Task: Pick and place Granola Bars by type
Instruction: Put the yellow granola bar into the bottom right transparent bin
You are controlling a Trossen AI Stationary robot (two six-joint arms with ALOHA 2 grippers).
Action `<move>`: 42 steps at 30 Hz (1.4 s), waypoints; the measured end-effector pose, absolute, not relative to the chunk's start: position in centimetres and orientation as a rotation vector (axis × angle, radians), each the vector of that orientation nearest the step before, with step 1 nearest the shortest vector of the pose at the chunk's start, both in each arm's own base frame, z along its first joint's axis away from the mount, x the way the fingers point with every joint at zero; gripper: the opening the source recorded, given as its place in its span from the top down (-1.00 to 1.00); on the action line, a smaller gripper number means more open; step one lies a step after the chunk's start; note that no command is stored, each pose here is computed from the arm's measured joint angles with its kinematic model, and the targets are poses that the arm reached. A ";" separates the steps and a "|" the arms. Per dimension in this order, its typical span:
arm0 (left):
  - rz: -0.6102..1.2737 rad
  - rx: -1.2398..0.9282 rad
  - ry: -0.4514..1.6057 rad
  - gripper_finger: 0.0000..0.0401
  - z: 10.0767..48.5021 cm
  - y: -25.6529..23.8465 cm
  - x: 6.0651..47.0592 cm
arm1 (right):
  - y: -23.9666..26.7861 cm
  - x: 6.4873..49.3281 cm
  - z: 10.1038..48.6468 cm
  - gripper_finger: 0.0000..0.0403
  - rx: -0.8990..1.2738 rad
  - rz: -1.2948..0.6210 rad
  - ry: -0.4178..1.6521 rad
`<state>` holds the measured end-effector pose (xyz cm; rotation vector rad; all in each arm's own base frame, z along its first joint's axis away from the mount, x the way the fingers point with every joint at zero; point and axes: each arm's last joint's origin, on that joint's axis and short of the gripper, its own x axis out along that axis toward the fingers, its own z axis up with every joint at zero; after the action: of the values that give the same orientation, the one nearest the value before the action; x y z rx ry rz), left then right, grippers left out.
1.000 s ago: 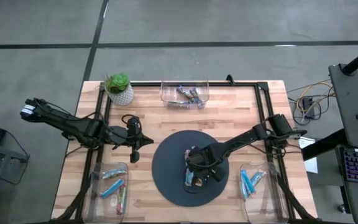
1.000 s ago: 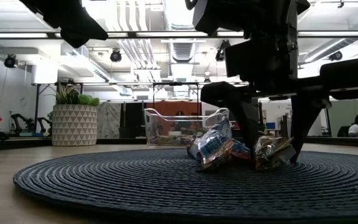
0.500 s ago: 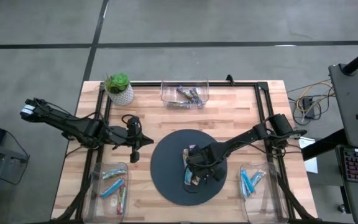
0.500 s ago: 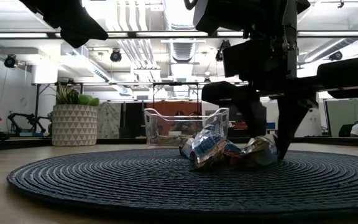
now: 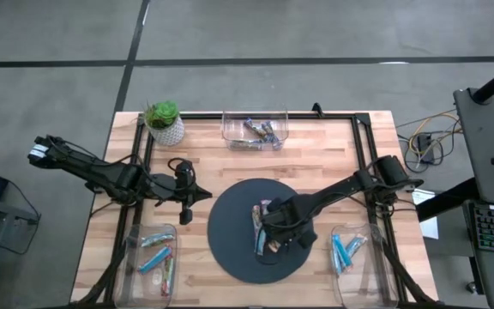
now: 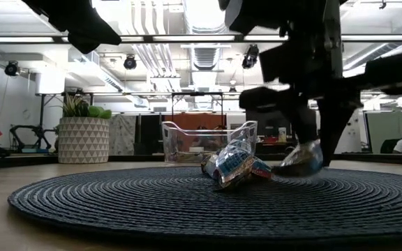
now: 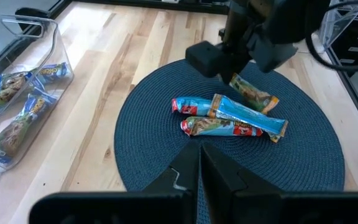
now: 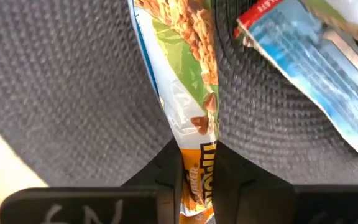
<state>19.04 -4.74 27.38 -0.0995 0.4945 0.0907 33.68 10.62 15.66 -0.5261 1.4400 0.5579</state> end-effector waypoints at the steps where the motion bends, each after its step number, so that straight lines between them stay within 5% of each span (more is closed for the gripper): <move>1: 0.091 -0.099 0.495 1.00 27.4 -4.7 19.0 | 10.6 33.5 16.0 0.78 -0.526 0.558 1.440; 25: 0.090 -0.096 0.496 1.00 27.4 -4.7 19.0 | 8.8 26.1 30.3 0.78 -0.071 0.254 1.156; 42: 0.091 -0.097 0.496 1.00 27.4 -4.7 19.0 | 13.9 20.8 30.9 0.79 0.242 0.161 1.383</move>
<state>19.04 -4.73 27.38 -0.0970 0.4956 0.0906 20.75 13.94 30.94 0.2424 1.3833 0.1605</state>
